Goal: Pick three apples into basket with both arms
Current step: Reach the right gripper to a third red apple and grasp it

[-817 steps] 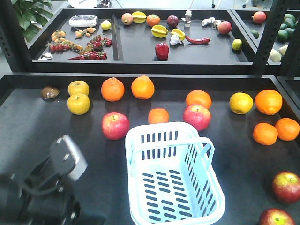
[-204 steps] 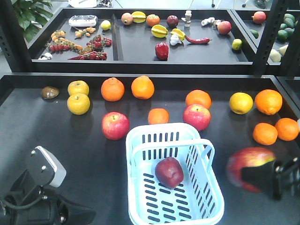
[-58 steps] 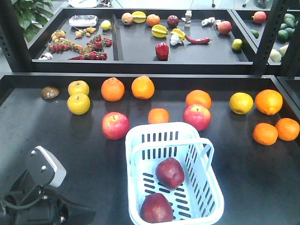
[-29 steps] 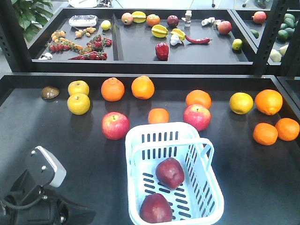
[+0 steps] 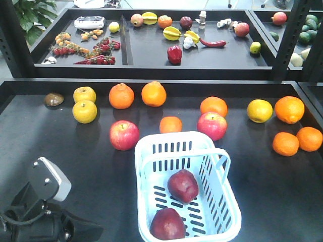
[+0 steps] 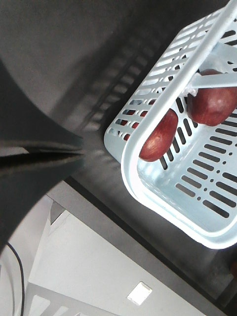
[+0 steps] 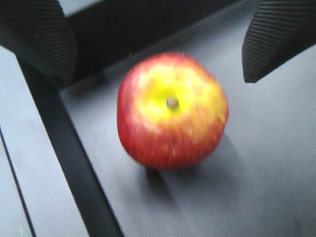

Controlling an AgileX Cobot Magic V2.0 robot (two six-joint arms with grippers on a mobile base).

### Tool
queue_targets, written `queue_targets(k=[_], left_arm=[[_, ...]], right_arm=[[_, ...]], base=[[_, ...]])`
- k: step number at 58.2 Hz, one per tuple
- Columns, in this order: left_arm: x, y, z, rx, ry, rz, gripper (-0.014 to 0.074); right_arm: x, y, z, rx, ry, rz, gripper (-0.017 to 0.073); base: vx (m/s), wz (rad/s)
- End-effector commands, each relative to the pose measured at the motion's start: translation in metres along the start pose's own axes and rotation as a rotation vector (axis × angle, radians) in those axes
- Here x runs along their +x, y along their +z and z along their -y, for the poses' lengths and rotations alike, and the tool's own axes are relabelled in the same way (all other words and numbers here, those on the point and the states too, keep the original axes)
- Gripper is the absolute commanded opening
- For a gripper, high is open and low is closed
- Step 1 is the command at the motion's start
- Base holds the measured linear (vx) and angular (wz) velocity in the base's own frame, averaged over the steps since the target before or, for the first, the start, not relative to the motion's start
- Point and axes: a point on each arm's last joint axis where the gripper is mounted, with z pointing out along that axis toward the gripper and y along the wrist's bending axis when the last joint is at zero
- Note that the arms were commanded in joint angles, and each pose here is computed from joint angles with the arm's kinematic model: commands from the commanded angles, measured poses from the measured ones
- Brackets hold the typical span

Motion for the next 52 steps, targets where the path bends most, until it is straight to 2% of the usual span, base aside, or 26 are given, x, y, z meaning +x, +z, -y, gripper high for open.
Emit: queue_targets(k=[1, 36, 45, 52], left_arm=[[-0.01, -0.005, 0.002, -0.003, -0.019, 0.062, -0.0006], [-0.01, -0.005, 0.002, -0.003, -0.019, 0.062, -0.0006], [-0.01, -0.005, 0.002, -0.003, -0.019, 0.062, -0.0006], [-0.01, -0.005, 0.002, -0.003, -0.019, 0.062, -0.0006]], right_arm=[[-0.008, -0.01, 0.002, 0.004, -0.002, 0.069, 0.0624], [-0.018, 0.024, -0.001, -0.007, -0.029, 0.027, 0.0582], [-0.016, 0.024, -0.002, -0.016, -0.02, 0.014, 0.0498], [-0.015, 0.021, -0.004, -0.04, -0.019, 0.008, 0.0347]], base=[[0.0, 0.0], [0.0, 0.0], [0.0, 0.0], [0.0, 0.0]])
